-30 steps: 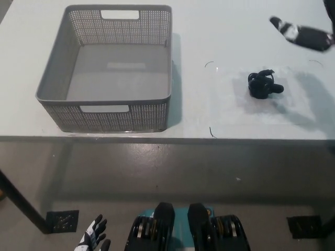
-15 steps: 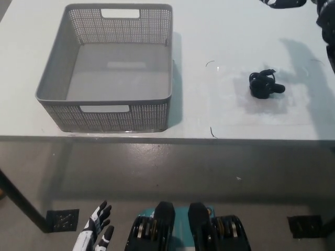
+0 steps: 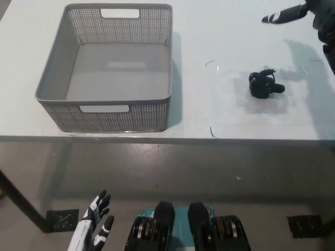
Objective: Use the right hand to pick up a webcam and put it into a container on the left side
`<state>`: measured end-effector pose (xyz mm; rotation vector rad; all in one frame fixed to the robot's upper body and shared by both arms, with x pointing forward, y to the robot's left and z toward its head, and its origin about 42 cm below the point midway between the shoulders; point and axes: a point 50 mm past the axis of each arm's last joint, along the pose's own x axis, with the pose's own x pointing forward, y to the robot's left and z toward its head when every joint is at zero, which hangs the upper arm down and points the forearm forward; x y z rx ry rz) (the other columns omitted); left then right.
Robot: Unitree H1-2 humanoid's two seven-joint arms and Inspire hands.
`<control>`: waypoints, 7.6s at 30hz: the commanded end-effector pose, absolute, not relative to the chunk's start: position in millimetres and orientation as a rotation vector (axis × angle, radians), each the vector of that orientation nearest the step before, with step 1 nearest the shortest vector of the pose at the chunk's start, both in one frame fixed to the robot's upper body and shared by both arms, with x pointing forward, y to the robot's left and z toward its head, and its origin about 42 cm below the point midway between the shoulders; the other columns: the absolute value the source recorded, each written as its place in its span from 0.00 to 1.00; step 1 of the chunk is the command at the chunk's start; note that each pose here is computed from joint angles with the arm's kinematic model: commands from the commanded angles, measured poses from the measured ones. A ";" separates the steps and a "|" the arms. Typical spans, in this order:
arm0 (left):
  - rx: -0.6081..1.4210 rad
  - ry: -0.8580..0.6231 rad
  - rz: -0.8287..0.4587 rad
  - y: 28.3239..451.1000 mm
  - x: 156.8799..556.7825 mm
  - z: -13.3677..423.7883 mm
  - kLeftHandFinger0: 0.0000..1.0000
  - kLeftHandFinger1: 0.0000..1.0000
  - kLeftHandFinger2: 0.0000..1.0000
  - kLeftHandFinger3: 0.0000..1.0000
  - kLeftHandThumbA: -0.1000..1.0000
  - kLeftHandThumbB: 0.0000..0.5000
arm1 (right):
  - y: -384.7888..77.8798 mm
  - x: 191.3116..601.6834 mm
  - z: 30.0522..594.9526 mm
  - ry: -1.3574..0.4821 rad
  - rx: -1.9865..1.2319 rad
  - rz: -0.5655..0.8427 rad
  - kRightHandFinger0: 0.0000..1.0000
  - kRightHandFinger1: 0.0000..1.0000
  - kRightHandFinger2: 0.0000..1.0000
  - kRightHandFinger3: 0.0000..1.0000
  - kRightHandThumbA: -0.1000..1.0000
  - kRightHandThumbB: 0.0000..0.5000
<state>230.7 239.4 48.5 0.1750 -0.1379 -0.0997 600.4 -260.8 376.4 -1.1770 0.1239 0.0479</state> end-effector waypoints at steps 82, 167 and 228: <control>0.173 -0.235 -0.092 248.9 259.1 66.9 1.00 1.00 1.00 1.00 0.93 0.37 | -249.6 572.4 228.3 0.365 -1.215 0.154 0.44 0.52 0.64 0.90 0.00 0.39; 0.158 -0.204 -0.087 232.5 257.2 56.2 1.00 1.00 1.00 1.00 0.91 0.44 | 29.1 552.1 371.6 -0.537 -0.985 0.346 0.10 0.38 0.71 0.66 0.00 0.47; 0.178 -0.236 -0.164 229.4 273.2 69.3 1.00 1.00 1.00 1.00 0.88 0.42 | -59.6 561.4 458.5 -0.544 -0.426 0.389 1.00 1.00 1.00 1.00 1.00 0.94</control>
